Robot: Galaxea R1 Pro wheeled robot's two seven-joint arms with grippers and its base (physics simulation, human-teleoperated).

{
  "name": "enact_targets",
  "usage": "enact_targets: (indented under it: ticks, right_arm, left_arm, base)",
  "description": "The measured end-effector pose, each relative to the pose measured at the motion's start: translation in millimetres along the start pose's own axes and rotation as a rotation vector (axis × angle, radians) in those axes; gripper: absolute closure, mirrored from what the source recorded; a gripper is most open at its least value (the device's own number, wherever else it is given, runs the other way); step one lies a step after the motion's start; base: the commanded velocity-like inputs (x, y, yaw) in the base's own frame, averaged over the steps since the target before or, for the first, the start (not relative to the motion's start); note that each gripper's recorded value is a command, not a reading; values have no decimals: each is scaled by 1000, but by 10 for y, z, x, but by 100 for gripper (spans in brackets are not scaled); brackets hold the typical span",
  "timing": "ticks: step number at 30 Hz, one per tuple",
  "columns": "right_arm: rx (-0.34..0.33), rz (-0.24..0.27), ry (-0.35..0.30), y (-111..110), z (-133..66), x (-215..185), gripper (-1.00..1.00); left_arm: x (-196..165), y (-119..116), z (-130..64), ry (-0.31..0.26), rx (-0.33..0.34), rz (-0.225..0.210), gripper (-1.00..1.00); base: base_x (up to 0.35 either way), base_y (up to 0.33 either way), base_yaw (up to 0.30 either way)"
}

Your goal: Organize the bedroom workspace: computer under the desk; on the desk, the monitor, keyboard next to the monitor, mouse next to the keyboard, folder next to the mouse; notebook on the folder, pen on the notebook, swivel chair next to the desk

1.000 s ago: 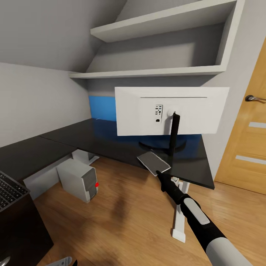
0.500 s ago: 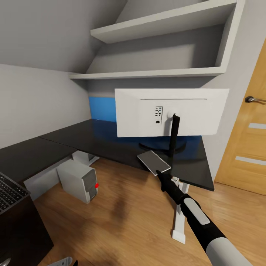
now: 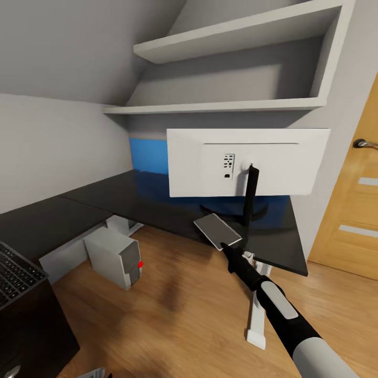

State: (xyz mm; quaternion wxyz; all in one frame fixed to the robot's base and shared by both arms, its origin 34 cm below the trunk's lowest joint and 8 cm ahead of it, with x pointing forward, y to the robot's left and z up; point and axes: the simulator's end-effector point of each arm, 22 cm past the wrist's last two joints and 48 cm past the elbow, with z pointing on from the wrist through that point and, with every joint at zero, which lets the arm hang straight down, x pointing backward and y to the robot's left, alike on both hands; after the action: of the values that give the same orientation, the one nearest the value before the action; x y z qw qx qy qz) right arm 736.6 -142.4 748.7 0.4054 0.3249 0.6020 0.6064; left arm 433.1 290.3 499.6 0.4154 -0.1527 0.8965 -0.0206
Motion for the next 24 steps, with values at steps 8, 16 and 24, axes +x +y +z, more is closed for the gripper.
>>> enact_targets:
  ticks: [8, 16, 24]
  right_arm:
    - [-7, 25, 32, 27, 68, 207, 100]
    - [-11, 41, 49, 42, 106, 335, 100]
    - [-11, 45, 55, 42, 118, 381, 100]
  left_arm:
    - [16, -16, 0, 3, 1, -4, -100]
    - [18, -18, 0, 3, 1, -4, -100]
    - [30, -10, 2, 6, -1, -3, -100]
  base:
    - [0, 0, 272]
    - [0, 0, 279]
    - [0, 0, 279]
